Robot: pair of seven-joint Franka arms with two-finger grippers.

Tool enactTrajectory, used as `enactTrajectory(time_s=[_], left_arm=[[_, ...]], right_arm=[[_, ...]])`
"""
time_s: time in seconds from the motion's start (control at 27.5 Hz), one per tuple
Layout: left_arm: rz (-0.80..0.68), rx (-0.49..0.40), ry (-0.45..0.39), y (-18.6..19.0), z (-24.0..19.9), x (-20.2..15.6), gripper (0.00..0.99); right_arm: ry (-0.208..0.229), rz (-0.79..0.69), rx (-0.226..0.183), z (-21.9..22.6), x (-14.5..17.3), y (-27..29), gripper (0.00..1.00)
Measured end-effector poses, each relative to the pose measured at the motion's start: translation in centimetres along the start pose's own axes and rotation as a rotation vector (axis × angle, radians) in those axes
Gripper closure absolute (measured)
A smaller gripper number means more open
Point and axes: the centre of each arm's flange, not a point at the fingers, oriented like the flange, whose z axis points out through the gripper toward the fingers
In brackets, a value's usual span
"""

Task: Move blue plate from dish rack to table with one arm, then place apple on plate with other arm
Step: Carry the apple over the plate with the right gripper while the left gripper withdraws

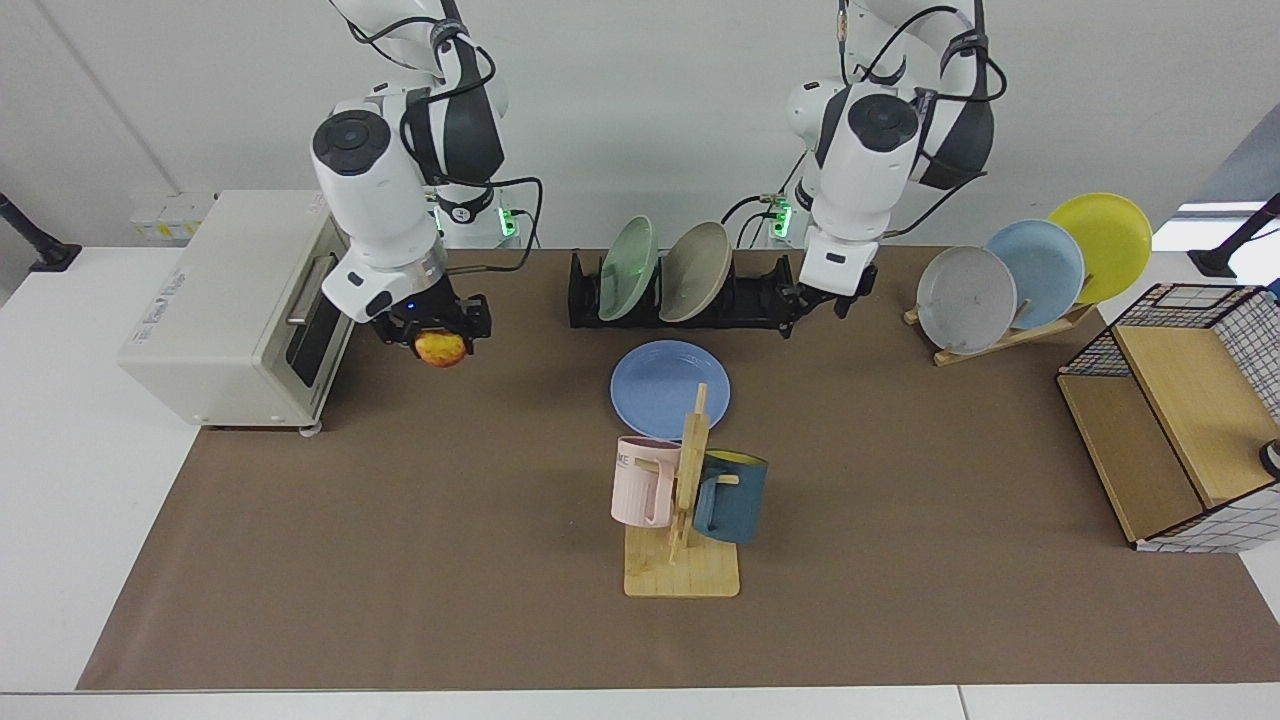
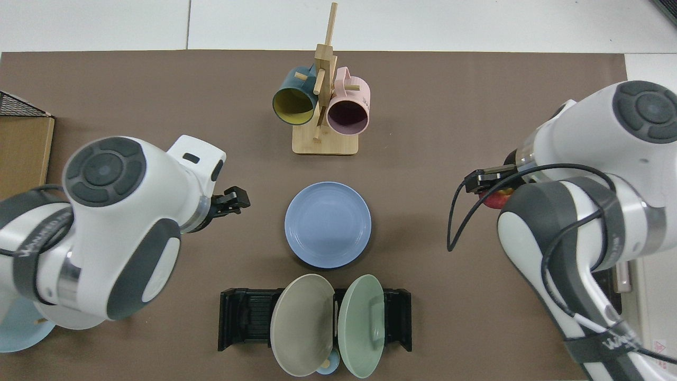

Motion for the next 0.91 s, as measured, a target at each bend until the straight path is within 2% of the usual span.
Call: enactTrajectory(time_s=[0.18,0.51,0.62,0.76,0.91], left_arm=[[0.052,0.017,-0.032,-4.4,-3.6,2.0,0.0],[0.14,0.015,-0.079,-11.8,-6.7,4.7,0.0],[0.172,0.004,-0.077,-13.9,-8.0,5.1,0.0],[0.192,-0.004,-0.069,-14.6,-8.9,5.2,0.0],[0.204,-0.006,-0.065,-14.1,-9.0,5.0,0.0]], right_arm=[[0.012,0.019,-0.001,0.4,-1.2,-6.5,0.29],[0.056,0.041,0.01,2.6,-4.0,-18.3,0.29],[0.069,0.07,0.025,4.0,-4.7,-21.3,0.29],[0.059,0.1,0.053,6.3,-5.1,-24.2,0.29],[0.061,0.125,0.057,9.4,-5.3,-26.7,0.29]])
